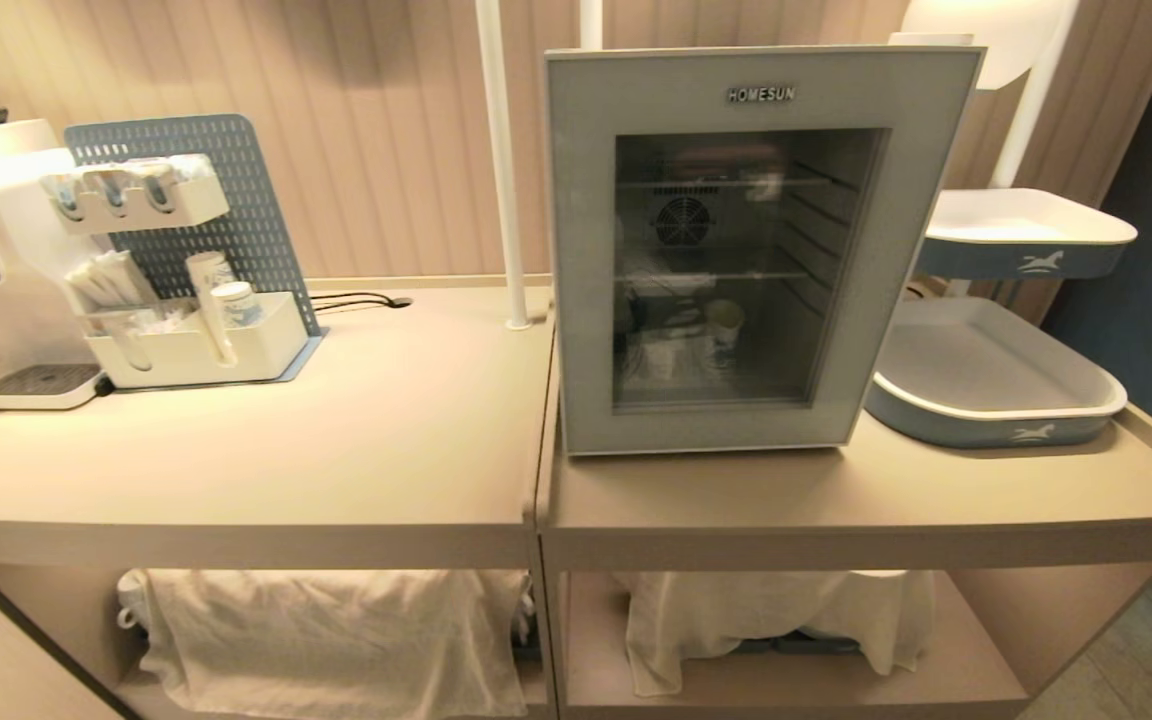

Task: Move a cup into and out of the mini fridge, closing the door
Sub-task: Open the freezer door

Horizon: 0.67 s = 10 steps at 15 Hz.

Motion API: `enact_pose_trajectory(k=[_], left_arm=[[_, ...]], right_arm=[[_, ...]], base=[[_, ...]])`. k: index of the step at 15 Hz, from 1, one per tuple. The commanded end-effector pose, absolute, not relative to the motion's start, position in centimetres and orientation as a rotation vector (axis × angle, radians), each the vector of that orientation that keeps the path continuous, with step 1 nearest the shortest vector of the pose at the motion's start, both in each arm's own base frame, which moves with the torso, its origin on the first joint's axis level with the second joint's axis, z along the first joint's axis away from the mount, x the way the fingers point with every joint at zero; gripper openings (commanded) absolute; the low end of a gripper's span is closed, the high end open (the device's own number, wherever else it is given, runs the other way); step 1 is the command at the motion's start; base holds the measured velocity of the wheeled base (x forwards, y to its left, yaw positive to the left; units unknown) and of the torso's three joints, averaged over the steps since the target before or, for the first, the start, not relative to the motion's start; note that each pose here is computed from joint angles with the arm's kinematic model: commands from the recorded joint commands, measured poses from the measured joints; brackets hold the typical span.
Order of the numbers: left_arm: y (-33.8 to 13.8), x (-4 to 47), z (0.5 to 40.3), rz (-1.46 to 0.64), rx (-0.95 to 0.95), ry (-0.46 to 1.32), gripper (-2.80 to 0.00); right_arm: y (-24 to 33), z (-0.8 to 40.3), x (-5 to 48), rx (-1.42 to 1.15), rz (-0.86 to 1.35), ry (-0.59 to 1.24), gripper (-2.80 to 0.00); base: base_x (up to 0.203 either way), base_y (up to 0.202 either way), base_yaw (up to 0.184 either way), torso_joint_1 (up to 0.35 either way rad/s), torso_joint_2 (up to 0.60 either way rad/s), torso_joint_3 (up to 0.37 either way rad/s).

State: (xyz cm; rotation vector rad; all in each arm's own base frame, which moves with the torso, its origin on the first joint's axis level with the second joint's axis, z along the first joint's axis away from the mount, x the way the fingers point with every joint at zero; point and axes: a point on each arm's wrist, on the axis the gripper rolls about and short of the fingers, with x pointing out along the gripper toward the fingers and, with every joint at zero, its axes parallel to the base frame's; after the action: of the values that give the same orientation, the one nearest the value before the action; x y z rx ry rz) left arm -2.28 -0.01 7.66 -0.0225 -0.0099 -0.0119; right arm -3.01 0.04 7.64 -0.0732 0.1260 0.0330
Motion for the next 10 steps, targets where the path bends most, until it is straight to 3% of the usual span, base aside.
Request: enact_pose_trajectory(k=[1, 10], left_arm=[[-0.02, -2.29, 7.69, -0.01, -0.023, -0.012, -2.8], [-0.02, -2.28, 7.66, -0.011, -0.023, -0.011, -2.8]], right_arm=[[0.03, 7.62, -3.01, -0.074, 0.035, 0.128, -2.8], [0.03, 7.62, -3.01, -0.074, 0.035, 0.128, -2.8]], base=[[-0.171, 0.174, 0.006, 0.003, -0.01, -0.002], [-0.005, 0.006, -0.002, -0.001, 0.0, 0.0]])
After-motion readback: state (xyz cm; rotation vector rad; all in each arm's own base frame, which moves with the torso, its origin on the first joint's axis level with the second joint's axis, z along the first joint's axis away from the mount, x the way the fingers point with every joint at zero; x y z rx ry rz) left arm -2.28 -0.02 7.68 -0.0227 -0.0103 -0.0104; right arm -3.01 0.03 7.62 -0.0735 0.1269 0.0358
